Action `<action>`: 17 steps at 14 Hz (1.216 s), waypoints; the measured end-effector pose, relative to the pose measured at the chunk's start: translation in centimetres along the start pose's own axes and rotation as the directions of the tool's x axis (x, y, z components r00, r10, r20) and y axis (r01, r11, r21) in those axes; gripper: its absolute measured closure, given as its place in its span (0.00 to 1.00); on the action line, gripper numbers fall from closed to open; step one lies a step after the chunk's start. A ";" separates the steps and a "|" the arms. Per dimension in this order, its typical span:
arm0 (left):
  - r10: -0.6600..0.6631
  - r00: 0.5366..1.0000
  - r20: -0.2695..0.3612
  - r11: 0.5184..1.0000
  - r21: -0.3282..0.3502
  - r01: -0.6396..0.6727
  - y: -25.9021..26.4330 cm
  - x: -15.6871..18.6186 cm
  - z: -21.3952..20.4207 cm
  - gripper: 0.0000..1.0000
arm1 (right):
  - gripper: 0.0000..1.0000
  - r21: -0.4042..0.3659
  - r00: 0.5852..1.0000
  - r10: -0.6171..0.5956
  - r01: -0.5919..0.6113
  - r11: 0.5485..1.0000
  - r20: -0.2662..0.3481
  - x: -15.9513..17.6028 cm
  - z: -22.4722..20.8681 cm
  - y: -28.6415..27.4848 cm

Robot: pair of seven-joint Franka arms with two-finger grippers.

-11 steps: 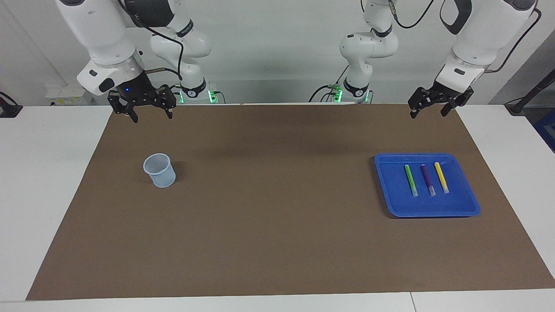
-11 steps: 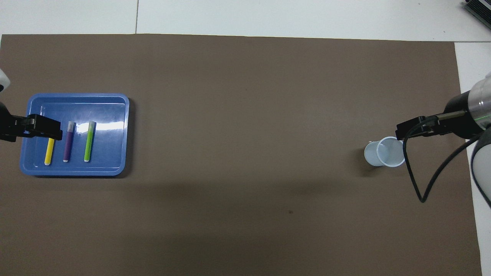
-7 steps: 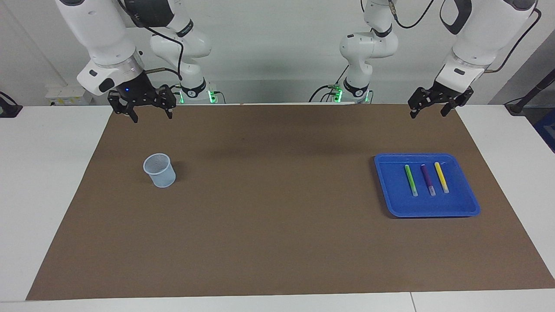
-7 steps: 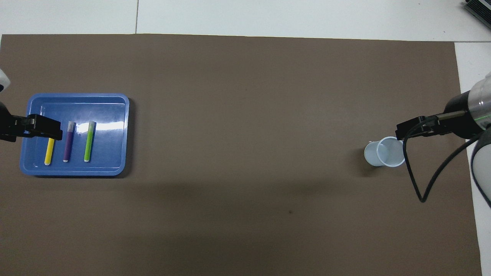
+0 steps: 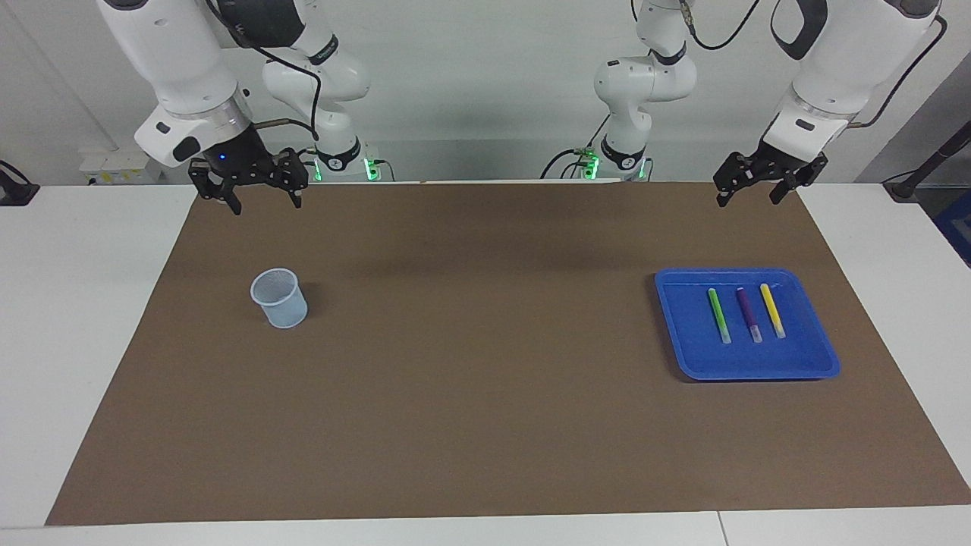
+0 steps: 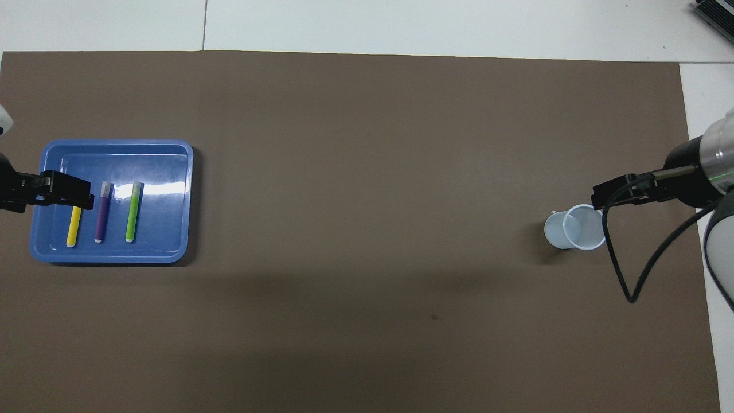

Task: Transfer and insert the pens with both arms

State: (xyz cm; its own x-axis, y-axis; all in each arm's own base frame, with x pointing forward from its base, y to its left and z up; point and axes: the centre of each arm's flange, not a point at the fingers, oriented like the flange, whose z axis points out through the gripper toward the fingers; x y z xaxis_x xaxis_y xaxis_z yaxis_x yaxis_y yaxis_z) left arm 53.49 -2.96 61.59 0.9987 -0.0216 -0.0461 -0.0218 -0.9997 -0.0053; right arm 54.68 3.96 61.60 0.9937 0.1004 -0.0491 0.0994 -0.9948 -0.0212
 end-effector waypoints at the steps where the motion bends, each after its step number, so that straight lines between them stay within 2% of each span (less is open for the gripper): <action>1: 0.000 1.000 0.000 1.000 0.000 0.000 0.0 0.0 0.0 0.00 | 0.00 0.000 1.000 0.000 0.000 1.000 0.000 0.0 0.0 0.0; 17: 0.008 1.000 0.000 1.000 -0.002 -0.008 0.5 0.0 0.0 0.00 | 0.00 0.000 1.000 0.000 0.000 1.000 0.000 0.0 0.0 0.0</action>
State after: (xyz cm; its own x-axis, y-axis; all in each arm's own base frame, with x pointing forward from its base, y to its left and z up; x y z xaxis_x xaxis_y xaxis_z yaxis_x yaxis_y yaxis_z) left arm 53.45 -3.44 61.59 0.9985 -0.0299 -0.0463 -0.0300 -0.9995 -0.0025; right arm 54.68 3.96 61.60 0.9937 0.1004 -0.0491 0.0994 -0.9948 -0.0212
